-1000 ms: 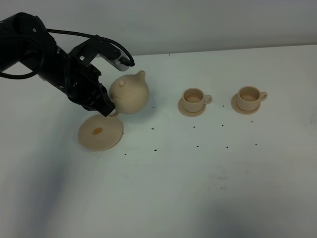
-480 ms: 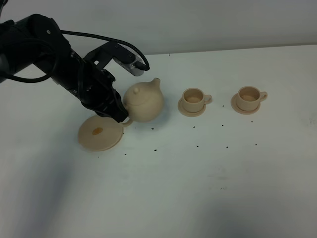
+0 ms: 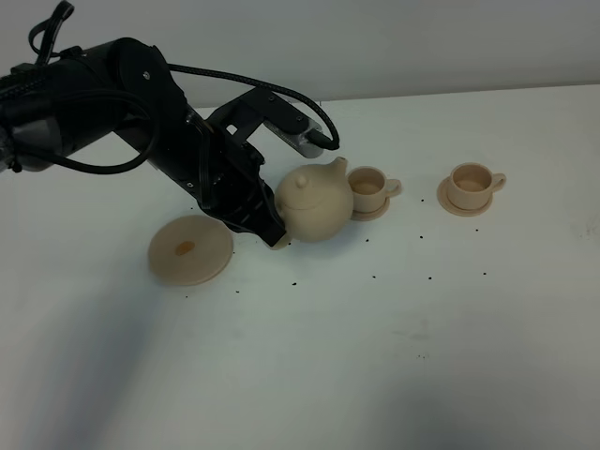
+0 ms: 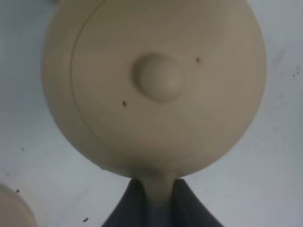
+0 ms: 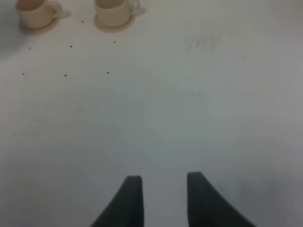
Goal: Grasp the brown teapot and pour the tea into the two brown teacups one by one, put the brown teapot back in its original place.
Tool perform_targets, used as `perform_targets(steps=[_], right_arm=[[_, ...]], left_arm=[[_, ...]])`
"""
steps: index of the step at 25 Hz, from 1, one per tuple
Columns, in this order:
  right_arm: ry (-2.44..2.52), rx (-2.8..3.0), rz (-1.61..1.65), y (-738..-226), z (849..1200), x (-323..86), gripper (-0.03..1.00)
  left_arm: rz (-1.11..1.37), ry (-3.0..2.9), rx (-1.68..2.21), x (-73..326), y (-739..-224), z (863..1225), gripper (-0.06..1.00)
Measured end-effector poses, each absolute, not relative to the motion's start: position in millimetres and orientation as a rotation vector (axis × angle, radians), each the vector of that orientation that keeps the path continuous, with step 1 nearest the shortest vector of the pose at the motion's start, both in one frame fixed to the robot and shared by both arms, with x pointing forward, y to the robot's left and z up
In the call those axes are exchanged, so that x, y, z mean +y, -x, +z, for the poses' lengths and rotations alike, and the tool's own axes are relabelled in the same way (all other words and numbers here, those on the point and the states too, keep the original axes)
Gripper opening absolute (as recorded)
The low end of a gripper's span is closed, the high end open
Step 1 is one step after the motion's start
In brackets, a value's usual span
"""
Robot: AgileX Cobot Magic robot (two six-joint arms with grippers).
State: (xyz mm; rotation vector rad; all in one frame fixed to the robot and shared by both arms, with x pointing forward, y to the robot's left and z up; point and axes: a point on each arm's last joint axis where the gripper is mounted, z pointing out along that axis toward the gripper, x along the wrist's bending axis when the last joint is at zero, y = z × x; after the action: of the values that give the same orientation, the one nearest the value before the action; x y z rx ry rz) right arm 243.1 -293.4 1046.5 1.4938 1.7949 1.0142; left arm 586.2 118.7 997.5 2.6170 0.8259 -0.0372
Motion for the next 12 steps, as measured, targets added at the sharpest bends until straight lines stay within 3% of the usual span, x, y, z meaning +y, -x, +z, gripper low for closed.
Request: perform_targets(steps=[12], right_arm=[[-1.494, 1.795, 1.014, -243, 1047, -293, 0.24]], left_arm=[[-0.078, -2.589, 0.866, 76, -564, 998, 0.12]])
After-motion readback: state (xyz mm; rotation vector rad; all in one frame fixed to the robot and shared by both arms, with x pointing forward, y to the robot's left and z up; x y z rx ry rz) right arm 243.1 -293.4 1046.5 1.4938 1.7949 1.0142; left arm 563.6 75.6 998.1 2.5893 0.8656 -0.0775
